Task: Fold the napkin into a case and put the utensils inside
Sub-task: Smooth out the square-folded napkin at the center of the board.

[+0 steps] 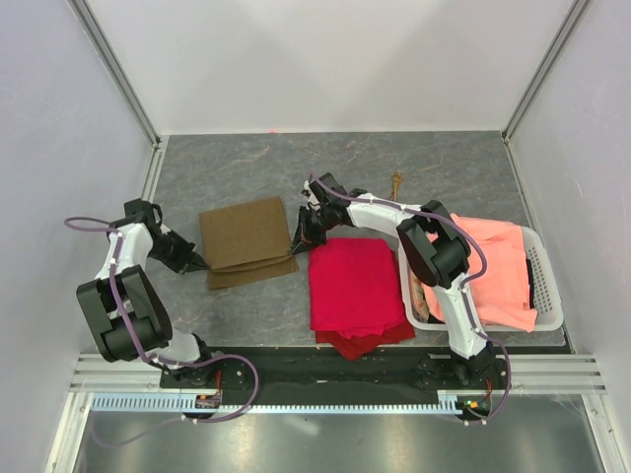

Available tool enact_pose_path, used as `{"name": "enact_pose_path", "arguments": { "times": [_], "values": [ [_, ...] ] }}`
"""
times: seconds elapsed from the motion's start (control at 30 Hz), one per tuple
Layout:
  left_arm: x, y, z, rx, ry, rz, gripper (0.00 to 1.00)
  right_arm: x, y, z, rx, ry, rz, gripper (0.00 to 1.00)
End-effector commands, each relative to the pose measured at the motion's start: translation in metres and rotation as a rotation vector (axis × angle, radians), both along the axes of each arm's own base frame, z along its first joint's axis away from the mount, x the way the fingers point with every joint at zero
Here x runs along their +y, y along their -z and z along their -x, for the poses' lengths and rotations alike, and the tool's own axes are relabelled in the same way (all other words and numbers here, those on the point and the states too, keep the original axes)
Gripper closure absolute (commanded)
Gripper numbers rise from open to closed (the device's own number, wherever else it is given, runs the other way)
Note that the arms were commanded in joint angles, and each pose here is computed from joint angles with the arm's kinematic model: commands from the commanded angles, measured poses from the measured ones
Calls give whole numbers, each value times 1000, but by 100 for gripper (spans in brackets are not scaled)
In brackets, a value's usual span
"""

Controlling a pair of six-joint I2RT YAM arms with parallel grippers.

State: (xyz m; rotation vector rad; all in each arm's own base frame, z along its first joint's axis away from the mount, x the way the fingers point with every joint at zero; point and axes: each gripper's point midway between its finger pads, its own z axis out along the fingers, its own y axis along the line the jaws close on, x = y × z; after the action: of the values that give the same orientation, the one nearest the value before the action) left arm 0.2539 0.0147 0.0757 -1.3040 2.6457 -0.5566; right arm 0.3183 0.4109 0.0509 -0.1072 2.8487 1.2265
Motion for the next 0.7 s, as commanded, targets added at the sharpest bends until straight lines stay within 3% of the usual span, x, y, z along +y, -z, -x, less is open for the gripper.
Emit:
{"name": "enact_pose_path", "arguments": {
  "times": [0.0,0.67],
  "values": [
    [1,6,19,59,8,-32,98,-1,-25,3,-65,-22,-39,100],
    [3,29,45,200,-16,-52,98,-7,9,15,-32,-19,29,100]
  ]
}}
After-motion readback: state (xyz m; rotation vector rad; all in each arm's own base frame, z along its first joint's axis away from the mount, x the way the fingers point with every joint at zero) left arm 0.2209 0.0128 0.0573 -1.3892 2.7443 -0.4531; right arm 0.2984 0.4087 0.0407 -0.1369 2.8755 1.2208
